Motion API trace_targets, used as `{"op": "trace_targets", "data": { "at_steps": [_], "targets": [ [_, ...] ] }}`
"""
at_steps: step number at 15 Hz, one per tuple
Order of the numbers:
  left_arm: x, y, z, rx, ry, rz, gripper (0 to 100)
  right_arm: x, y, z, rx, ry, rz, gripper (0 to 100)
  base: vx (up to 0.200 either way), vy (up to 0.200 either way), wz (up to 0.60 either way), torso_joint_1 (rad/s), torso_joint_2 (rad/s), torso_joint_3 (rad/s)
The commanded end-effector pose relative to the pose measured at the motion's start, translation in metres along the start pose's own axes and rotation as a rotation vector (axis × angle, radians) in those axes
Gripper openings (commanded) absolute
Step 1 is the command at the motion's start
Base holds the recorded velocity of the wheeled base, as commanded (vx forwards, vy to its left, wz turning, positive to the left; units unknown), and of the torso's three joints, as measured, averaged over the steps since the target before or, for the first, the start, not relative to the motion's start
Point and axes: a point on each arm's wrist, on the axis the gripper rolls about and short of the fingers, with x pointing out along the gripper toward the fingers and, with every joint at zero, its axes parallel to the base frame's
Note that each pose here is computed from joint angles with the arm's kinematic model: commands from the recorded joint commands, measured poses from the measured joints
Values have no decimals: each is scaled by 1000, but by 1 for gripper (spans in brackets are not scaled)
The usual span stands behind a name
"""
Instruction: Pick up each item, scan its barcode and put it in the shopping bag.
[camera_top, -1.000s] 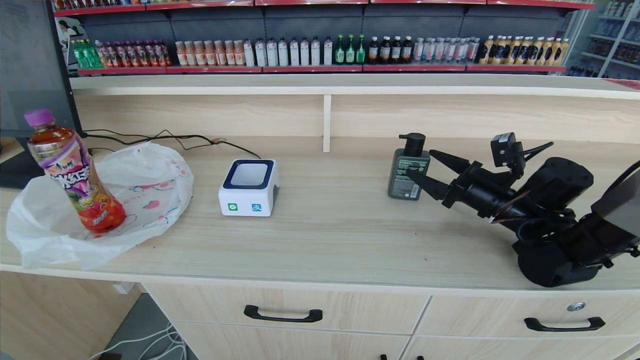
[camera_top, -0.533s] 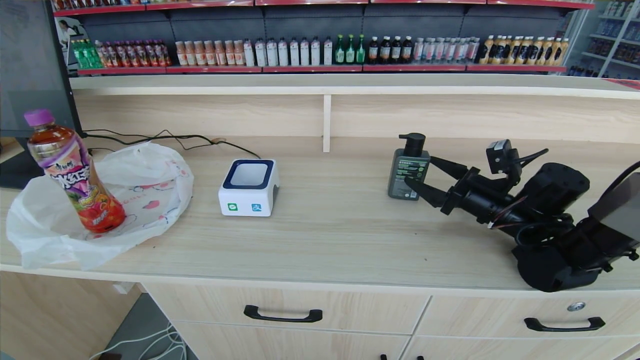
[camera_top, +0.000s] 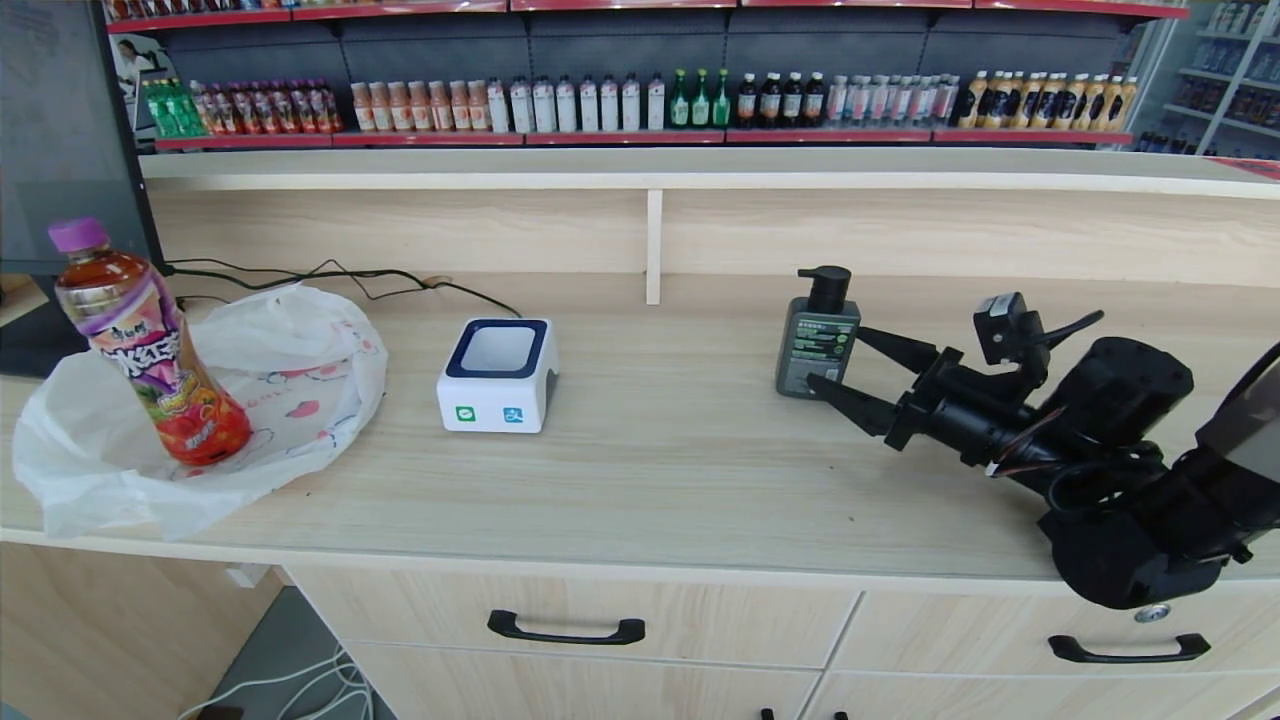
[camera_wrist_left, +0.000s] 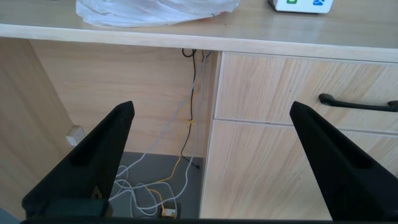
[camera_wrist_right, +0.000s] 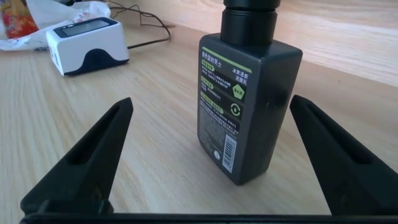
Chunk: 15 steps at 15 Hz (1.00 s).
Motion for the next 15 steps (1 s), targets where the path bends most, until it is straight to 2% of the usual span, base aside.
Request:
{"op": "trace_targets", "data": {
  "at_steps": [1, 7, 11, 15],
  "targets": [
    [0, 0, 0, 0, -1, 0, 100, 0, 1, 3, -6, -7, 1, 100, 0, 0, 0, 0, 0, 0],
    [0, 0, 0, 0, -2, 0, 100, 2, 11, 9, -7, -16, 28, 100, 0, 0, 0, 0, 0, 0],
    [0, 0, 0, 1, -2, 0, 100, 3, 23, 3, -11, 6, 54, 100, 0, 0, 0, 0, 0, 0],
    [0, 0, 0, 0, -4, 0, 100, -8, -7, 6, -47, -7, -48, 100, 0, 0, 0, 0, 0, 0]
  ]
}}
